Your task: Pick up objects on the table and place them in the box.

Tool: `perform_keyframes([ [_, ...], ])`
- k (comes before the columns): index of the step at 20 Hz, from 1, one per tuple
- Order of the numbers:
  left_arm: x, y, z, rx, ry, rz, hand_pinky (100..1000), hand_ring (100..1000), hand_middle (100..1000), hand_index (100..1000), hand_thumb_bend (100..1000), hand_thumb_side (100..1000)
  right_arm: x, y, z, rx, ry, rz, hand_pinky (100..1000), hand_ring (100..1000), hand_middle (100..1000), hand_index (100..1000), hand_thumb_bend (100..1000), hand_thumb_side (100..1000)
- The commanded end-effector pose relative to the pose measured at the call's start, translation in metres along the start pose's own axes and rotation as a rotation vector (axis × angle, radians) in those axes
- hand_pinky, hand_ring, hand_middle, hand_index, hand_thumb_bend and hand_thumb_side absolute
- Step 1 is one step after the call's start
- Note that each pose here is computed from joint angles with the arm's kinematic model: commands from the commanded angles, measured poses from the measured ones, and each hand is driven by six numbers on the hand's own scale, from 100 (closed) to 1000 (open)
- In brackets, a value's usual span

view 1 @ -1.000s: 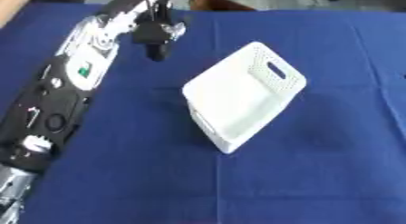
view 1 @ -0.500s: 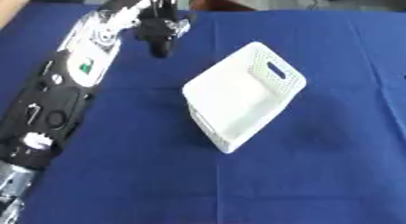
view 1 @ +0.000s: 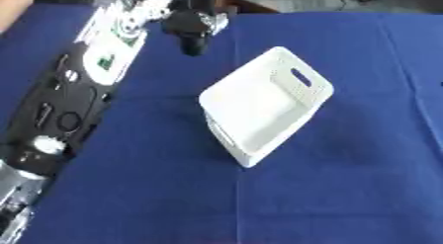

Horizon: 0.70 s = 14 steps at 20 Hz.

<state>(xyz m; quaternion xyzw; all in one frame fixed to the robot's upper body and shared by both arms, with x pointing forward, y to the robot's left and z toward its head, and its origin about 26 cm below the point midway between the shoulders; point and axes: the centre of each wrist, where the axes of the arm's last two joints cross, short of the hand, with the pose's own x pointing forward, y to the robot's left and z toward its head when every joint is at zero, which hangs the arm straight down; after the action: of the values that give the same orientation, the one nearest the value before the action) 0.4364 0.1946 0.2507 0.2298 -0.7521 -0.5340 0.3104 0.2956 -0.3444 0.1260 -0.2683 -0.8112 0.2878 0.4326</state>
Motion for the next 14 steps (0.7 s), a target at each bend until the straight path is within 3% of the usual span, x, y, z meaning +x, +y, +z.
perform_keyframes([
  [1, 0.019, 0.017, -0.007, 0.021, -0.073, -0.011, 100, 115, 281, 404, 248, 605, 0.002, -0.010, -0.004, 0.001, -0.020, 0.028, 741, 634, 771, 891, 100, 869],
  [14, 0.052, 0.016, -0.020, -0.023, -0.188, 0.012, 100, 116, 282, 404, 243, 606, 0.003, -0.009, -0.004, 0.002, -0.022, 0.025, 741, 634, 771, 890, 100, 869],
])
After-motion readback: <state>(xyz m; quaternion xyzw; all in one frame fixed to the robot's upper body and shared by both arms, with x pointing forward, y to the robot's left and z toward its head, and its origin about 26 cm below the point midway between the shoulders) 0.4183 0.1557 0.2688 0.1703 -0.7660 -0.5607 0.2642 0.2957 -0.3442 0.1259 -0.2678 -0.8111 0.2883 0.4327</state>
